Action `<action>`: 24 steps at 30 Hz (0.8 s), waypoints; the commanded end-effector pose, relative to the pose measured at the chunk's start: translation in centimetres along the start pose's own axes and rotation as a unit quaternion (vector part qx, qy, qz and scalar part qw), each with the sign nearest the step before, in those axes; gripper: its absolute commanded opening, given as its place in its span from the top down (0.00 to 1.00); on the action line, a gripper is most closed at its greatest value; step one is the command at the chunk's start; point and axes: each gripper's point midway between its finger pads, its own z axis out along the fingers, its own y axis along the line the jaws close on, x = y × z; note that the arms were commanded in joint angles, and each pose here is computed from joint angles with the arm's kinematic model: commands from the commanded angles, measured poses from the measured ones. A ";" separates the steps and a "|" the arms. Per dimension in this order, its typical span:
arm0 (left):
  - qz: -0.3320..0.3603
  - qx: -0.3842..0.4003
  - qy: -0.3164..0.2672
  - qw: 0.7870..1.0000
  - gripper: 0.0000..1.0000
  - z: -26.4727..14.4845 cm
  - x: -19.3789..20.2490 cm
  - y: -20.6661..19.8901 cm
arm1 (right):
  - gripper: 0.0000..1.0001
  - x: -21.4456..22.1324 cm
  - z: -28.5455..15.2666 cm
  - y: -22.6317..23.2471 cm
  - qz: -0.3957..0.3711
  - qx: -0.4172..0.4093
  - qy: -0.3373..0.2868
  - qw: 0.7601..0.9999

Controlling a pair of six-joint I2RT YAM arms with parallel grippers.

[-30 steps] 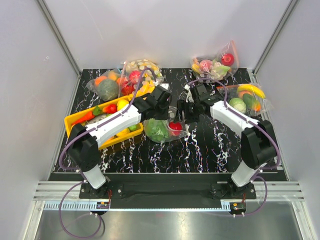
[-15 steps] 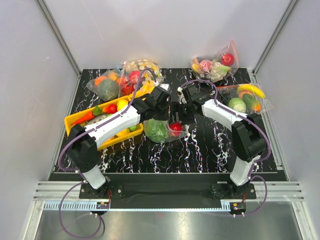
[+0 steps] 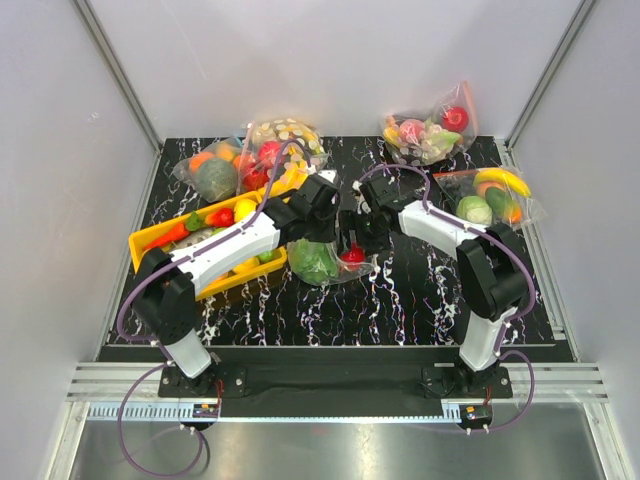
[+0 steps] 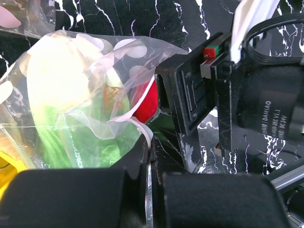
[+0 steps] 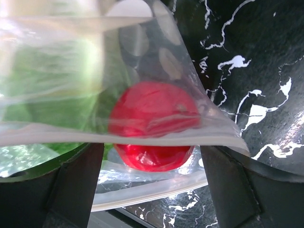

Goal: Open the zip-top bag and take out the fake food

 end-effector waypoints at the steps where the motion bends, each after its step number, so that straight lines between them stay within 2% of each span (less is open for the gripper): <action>1: -0.005 0.025 -0.024 0.999 1.00 -1.3 -1.2 -0.8 | 0.11 0.5 0.9 -0.3 -0.014 0.016 0.005 1.000; 15: -0.012 0.032 -0.017 0.999 1.00 -1.1 -0.8 -1.0 | 0.13 1.0 2.9 -0.7 -0.015 0.023 0.021 0.999; 17: -0.013 0.037 -0.014 0.999 1.00 -1.2 -0.8 -1.3 | 0.17 0.7 2.8 -0.6 -0.020 0.023 0.017 0.999; 18: -0.013 0.039 -0.015 0.999 1.00 -1.3 -1.0 -1.3 | 0.25 0.5 2.6 -0.6 -0.022 0.023 0.014 0.999; 24: -0.011 0.041 -0.013 0.999 1.00 -1.2 -1.3 -1.3 | 0.46 -1.3 0.6 0.8 -0.033 0.009 -0.017 0.999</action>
